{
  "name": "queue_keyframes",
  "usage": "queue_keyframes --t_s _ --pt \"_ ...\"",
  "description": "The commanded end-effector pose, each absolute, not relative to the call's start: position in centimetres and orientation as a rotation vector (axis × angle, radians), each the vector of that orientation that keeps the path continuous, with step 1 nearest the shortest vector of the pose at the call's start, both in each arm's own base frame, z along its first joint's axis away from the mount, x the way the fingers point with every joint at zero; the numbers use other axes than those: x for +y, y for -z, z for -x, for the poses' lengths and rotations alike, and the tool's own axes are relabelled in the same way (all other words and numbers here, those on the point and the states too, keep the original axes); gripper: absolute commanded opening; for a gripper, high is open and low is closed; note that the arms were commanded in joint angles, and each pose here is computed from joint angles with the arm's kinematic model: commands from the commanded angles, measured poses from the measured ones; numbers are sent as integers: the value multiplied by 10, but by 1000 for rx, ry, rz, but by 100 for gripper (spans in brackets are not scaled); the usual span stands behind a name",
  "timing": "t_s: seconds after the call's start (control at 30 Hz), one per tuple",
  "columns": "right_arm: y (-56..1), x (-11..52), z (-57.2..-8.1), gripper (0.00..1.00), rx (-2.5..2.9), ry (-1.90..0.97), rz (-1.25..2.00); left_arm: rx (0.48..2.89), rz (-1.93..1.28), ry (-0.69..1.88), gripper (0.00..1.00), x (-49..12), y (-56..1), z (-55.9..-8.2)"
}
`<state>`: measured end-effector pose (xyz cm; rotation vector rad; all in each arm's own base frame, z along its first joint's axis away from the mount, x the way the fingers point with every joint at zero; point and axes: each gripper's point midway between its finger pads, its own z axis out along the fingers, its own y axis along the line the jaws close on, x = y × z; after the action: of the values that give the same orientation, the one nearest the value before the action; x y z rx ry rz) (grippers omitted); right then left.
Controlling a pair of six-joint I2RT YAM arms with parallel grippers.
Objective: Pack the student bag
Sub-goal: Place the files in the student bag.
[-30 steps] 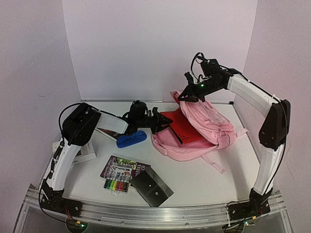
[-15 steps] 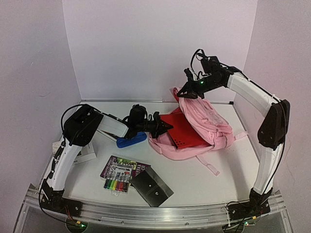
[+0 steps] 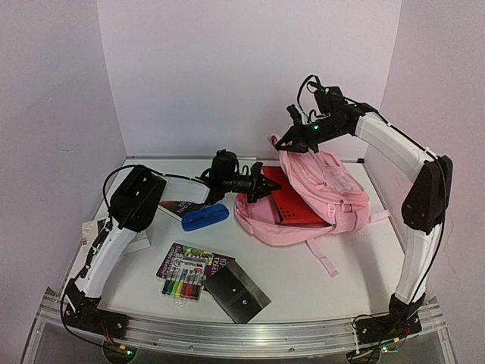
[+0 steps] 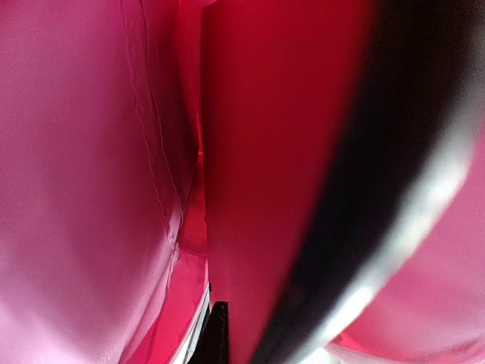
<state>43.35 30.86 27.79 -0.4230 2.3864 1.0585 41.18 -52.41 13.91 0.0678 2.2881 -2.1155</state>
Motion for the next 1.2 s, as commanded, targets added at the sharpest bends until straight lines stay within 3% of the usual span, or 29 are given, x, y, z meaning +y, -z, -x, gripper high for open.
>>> queue_keyframes --t_s 0.0,0.1,0.23,0.3,0.47,0.53,0.63,0.7,0.87,1.17 --pt "-349 338 -415 0 2121 -1215 611 2346 -62 2092 0 -540 -125 -417" --pt "-346 337 -419 0 2123 -1198 607 2515 21 1895 3 -531 -95 -418" --pt "-333 332 -423 0 2158 -1173 581 2702 117 1554 35 -507 -68 -422" --pt "-324 326 -430 0 2184 -1144 549 2739 121 1410 44 -495 -66 -424" --pt "-296 300 -445 0 2258 -1093 461 2732 70 1134 63 -470 -97 -431" --pt "-283 291 -446 0 2291 -1080 442 2708 47 1032 78 -458 -114 -434" --pt "-266 285 -440 0 2333 -1089 432 2645 -8 981 86 -447 -145 -434" --pt "-255 283 -434 0 2361 -1098 433 2612 -31 931 87 -436 -160 -433" --pt "-247 282 -422 0 2386 -1123 437 2606 -51 804 76 -401 -159 -443" --pt "-278 284 -406 0 2357 -1260 395 2481 -403 946 72 -445 -140 -456"
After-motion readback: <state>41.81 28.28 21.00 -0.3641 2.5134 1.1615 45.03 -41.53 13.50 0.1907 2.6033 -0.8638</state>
